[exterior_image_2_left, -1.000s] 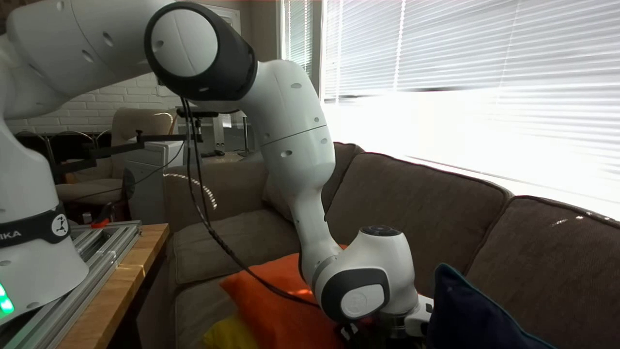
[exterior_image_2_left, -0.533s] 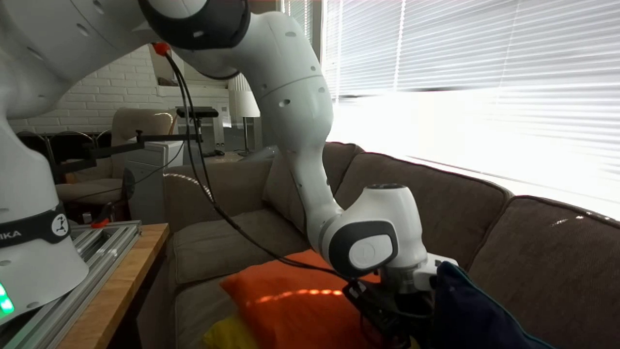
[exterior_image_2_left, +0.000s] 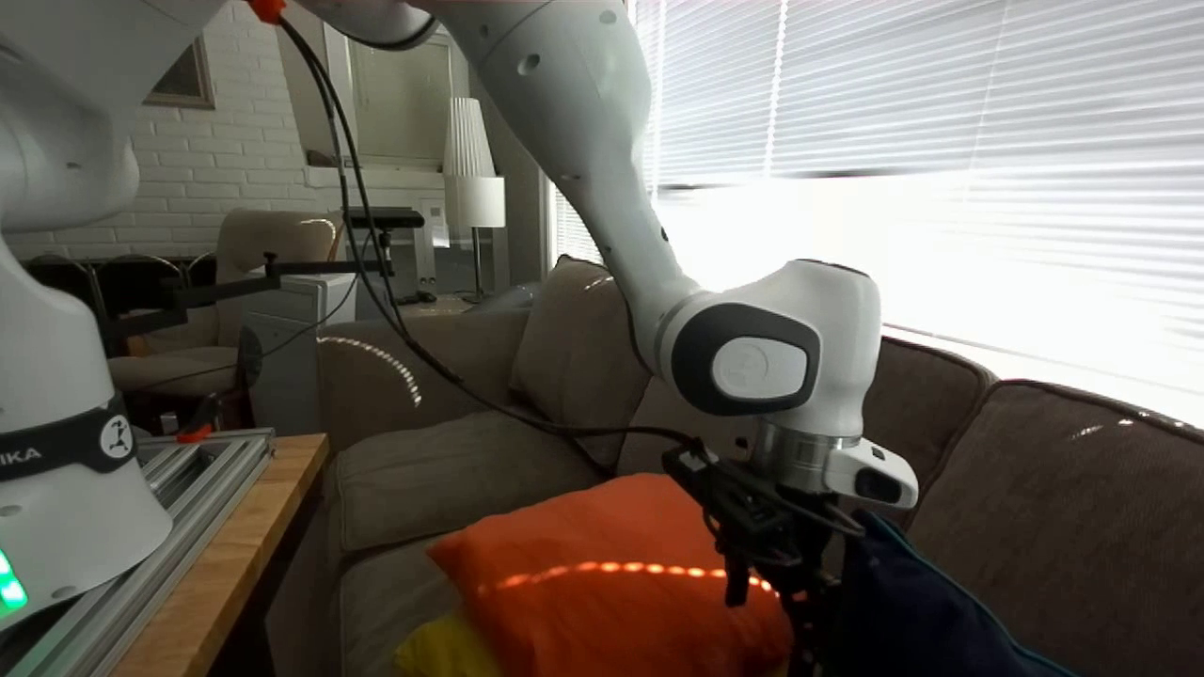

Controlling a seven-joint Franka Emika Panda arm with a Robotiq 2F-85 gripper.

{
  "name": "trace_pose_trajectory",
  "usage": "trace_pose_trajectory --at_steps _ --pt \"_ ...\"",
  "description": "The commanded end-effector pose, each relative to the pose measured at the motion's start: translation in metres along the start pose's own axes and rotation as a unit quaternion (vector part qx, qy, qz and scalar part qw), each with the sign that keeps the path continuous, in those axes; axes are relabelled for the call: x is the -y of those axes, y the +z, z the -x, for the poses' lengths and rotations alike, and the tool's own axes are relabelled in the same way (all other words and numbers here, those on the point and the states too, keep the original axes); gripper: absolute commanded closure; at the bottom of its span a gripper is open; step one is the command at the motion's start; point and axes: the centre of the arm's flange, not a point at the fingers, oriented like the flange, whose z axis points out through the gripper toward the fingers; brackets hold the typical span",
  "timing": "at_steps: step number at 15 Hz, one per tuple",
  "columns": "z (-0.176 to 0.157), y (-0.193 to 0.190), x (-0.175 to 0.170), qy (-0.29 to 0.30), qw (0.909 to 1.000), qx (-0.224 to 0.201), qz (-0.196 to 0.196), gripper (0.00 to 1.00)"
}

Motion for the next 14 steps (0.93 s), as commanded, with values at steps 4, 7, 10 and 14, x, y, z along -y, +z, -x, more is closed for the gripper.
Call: trace_pose_trajectory --at_steps 4,7,10,14 --pt "0.005 0.020 -0.024 -0.037 0.9891 0.074 -0.122 0.00" --pt "0.010 0.037 -0.026 -0.038 0.9824 0.070 -0.169 0.00" --pt "0.012 0.054 -0.023 -0.026 0.9767 0.054 -0.206 0.00" --pt "0.011 0.074 -0.013 -0.010 0.9655 0.040 -0.257 0.00"
